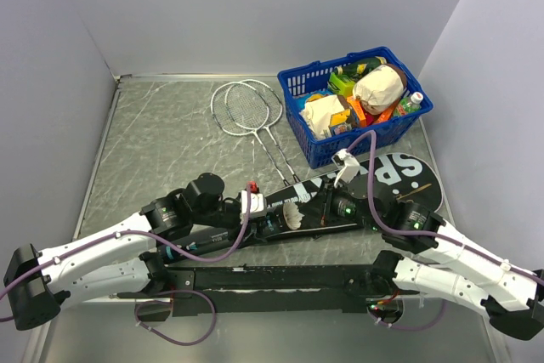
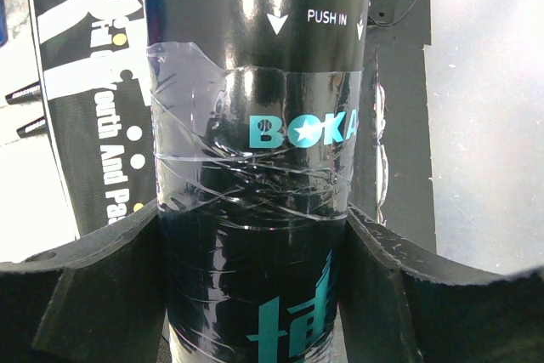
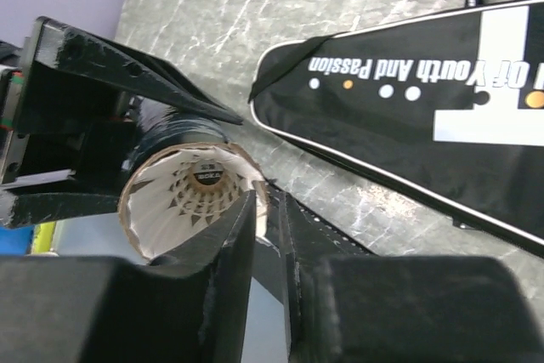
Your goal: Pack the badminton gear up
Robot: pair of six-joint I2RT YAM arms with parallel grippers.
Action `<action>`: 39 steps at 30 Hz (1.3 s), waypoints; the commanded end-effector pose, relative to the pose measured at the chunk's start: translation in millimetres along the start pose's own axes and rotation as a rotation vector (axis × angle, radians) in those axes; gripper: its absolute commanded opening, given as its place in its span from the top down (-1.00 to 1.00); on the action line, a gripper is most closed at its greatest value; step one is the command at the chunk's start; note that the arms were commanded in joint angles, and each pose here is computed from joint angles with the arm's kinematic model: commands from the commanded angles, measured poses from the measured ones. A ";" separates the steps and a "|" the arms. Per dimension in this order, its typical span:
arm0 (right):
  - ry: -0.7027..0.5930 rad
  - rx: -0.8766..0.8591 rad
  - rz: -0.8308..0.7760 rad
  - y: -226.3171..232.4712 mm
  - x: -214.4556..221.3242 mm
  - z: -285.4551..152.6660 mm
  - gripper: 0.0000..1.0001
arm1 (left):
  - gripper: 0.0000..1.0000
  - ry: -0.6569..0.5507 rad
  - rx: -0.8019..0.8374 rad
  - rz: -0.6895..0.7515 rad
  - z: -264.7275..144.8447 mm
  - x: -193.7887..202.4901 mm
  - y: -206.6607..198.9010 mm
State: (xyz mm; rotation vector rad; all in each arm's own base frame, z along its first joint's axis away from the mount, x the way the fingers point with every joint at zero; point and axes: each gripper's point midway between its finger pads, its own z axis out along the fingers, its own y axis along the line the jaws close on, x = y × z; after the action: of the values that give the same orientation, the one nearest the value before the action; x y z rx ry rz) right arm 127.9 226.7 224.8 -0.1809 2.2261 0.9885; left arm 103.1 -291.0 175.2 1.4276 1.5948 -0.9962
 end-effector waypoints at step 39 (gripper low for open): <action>0.176 -0.347 0.101 65.8 31.4 55.4 0.87 | 0.98 -0.099 0.000 0.070 -2.1 -35.6 1.7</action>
State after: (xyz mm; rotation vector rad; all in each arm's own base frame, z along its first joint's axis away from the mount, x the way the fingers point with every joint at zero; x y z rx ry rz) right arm 111.6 301.2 197.1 -0.2869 2.3068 1.3443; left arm 103.9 -287.9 169.3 1.4326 1.6271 -0.9806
